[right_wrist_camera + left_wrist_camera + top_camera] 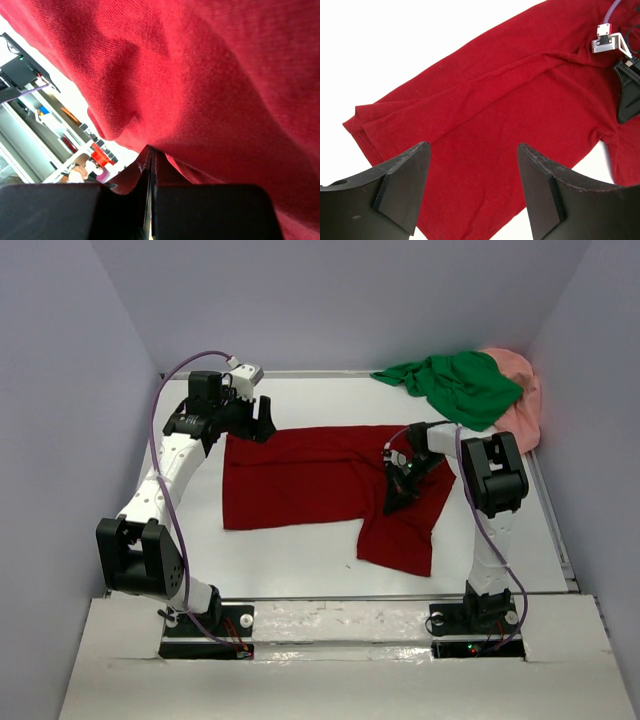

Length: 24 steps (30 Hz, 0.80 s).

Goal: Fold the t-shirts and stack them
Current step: Fold the tshirt

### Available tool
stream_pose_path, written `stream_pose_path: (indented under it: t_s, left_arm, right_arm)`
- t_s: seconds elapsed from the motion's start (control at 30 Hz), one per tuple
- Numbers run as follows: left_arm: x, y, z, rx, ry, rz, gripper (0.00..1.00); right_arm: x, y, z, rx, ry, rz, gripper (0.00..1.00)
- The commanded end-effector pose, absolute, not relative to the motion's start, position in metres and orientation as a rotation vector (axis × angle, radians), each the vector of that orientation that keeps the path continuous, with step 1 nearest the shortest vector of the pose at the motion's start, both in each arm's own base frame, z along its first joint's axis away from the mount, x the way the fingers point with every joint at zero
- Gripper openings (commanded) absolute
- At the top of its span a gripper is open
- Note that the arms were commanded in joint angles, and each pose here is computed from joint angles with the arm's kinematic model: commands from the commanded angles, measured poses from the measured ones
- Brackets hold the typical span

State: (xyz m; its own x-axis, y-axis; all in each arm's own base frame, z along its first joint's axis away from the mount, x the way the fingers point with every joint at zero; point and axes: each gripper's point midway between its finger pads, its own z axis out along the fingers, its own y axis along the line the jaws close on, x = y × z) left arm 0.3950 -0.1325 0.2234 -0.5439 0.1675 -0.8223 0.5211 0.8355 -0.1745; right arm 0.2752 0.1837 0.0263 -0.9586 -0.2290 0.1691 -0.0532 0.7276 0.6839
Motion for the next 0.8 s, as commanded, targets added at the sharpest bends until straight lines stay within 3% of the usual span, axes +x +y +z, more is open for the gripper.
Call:
stream_pose_path:
  t_s: [0.0,0.2,0.4,0.77]
  left_arm:
    - [0.395,-0.139,0.245,0.534,2.069,-0.526,0.80]
    - [0.393,-0.138,0.246,0.536,2.064,-0.521,0.80]
    - [0.394,-0.138,0.252,0.536,2.056,-0.522,0.80]
    - [0.395,-0.138,0.252,0.537,2.058,-0.517,0.80]
  right_arm:
    - [0.280,0.175,0.022,0.273,-2.764,-0.961,0.00]
    - [0.287,0.130,0.002,0.358,-2.953,-0.565,0.00]
    - [0.279,0.106,0.000,0.394,-2.983,-0.378,0.00]
    - [0.264,0.091,0.001,0.454,-2.966,-0.294,0.00]
